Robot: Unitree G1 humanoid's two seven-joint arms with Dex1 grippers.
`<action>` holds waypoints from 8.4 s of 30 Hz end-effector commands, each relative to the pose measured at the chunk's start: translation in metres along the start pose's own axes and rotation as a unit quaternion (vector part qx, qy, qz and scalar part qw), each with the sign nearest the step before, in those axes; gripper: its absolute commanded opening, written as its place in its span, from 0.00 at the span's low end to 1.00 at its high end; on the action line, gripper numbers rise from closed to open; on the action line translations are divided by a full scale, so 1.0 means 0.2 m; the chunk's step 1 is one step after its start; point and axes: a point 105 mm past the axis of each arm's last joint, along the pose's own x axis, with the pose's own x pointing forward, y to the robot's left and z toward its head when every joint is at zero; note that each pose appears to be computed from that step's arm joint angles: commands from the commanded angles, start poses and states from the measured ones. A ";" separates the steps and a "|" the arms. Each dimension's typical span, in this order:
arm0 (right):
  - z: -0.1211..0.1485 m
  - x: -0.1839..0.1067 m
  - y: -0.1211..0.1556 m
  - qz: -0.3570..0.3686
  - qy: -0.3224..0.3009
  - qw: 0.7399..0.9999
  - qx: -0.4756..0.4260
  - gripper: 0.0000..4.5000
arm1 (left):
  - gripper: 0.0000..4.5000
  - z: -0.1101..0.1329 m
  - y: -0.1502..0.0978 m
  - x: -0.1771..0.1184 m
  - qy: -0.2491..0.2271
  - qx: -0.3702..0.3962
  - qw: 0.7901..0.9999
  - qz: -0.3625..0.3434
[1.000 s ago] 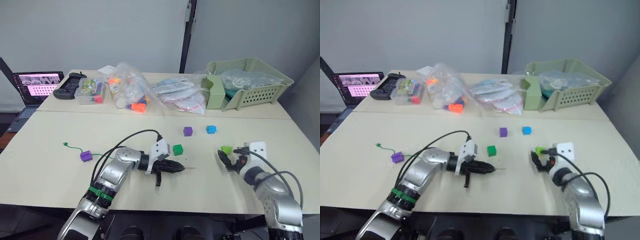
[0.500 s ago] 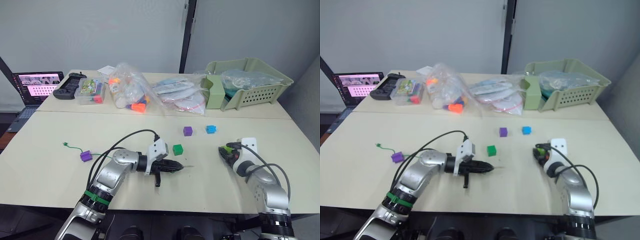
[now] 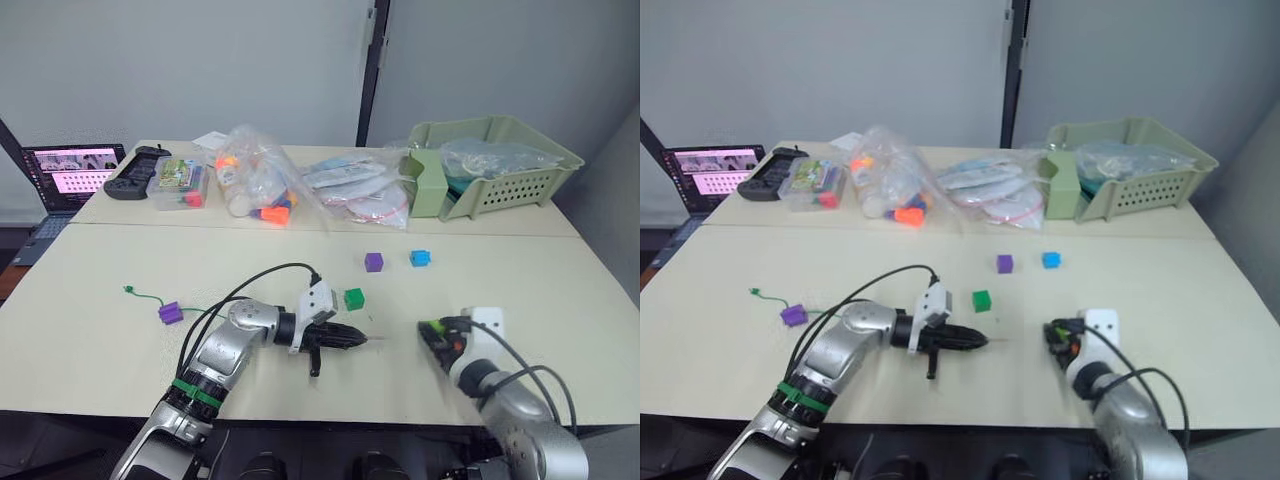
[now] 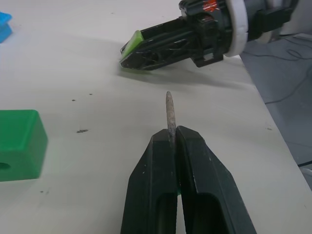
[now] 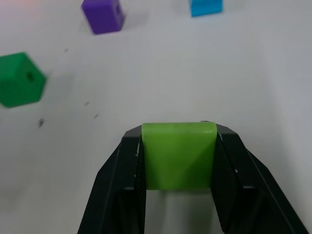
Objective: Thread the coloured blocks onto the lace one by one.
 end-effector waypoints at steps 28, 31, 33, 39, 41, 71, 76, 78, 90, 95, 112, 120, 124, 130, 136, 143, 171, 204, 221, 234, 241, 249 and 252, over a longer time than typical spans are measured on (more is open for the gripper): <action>0.32 -0.14 0.15 0.300 0.170 0.906 -0.246 0.99 | 0.00 0.00 0.00 -0.01 -0.006 0.023 0.999 0.028; 0.29 -0.09 0.18 0.363 0.200 0.836 -0.360 0.99 | 0.00 0.01 0.01 0.00 -0.008 0.026 0.999 0.035; 0.26 -0.04 0.16 0.389 0.223 0.783 -0.432 0.99 | 0.00 0.01 0.01 0.00 -0.009 0.028 0.999 0.041; 0.20 0.03 0.11 0.417 0.258 0.716 -0.497 0.99 | 0.00 0.01 0.00 -0.01 -0.008 0.031 0.998 0.050; 0.18 0.05 0.11 0.424 0.269 0.700 -0.508 0.99 | 0.00 0.01 0.00 -0.01 -0.008 0.032 0.998 0.052; 0.13 0.09 0.15 0.407 0.288 0.710 -0.498 0.29 | 0.00 0.02 -0.02 0.11 0.004 0.041 0.999 0.015; 0.13 0.07 0.16 0.408 0.285 0.714 -0.493 0.29 | 0.00 0.02 -0.01 0.13 0.006 0.045 0.999 0.011; 0.13 0.07 0.17 0.408 0.284 0.716 -0.490 0.29 | 0.00 0.02 -0.01 0.14 0.006 0.046 0.999 0.011; 0.13 0.05 0.17 0.399 0.282 0.730 -0.478 0.29 | 0.00 0.05 -0.01 0.23 -0.012 0.050 0.999 -0.011; 0.13 0.04 0.17 0.397 0.281 0.734 -0.475 0.29 | 0.00 0.06 0.00 0.27 -0.015 0.053 0.998 -0.014; 0.11 0.04 0.17 0.390 0.279 0.745 -0.464 0.29 | 0.66 0.05 0.01 0.25 -0.001 0.060 0.998 -0.010; 0.12 0.05 0.18 0.393 0.276 0.744 -0.464 0.29 | 0.66 -0.03 0.02 0.14 0.034 0.067 0.997 -0.003; 0.12 0.06 0.18 0.393 0.274 0.744 -0.465 0.29 | 0.66 -0.03 0.02 0.16 0.036 0.064 0.997 -0.003; 0.12 0.05 0.18 0.393 0.274 0.744 -0.466 0.29 | 0.18 -0.02 0.02 0.18 0.031 0.075 0.997 -0.006; 0.12 0.04 0.18 0.391 0.275 0.745 -0.466 0.29 | 0.00 -0.02 0.01 0.18 0.031 0.077 0.996 -0.014; 0.12 0.04 0.18 0.392 0.275 0.744 -0.466 0.29 | 0.00 0.02 0.01 0.25 0.019 0.082 0.996 -0.019; 0.10 0.04 0.20 0.393 0.270 0.750 -0.459 0.29 | 1.00 0.08 0.03 0.23 0.009 0.066 0.998 -0.022; 0.24 -0.30 -0.03 0.247 0.248 0.857 -0.378 1.00 | 0.81 0.01 0.01 0.50 0.081 0.094 0.990 -0.069; 0.19 -0.10 -0.02 0.273 0.233 0.833 -0.421 1.00 | 0.30 -0.04 0.01 0.46 0.101 0.090 0.989 -0.068; 0.08 -0.03 -0.01 0.305 0.259 0.814 -0.421 0.37 | 0.30 0.00 0.02 0.45 0.081 0.090 0.991 -0.057; 0.09 -0.04 -0.01 0.308 0.259 0.813 -0.420 0.00 | 0.30 0.02 0.02 0.42 0.081 0.083 0.992 -0.059; 0.09 -0.04 -0.01 0.314 0.264 0.809 -0.421 0.00 | 0.30 0.01 0.13 0.15 0.108 0.067 0.992 -0.026; 0.09 -0.02 -0.01 0.319 0.261 0.807 -0.423 0.00 | 0.30 0.01 0.15 -0.05 0.108 0.054 0.992 -0.025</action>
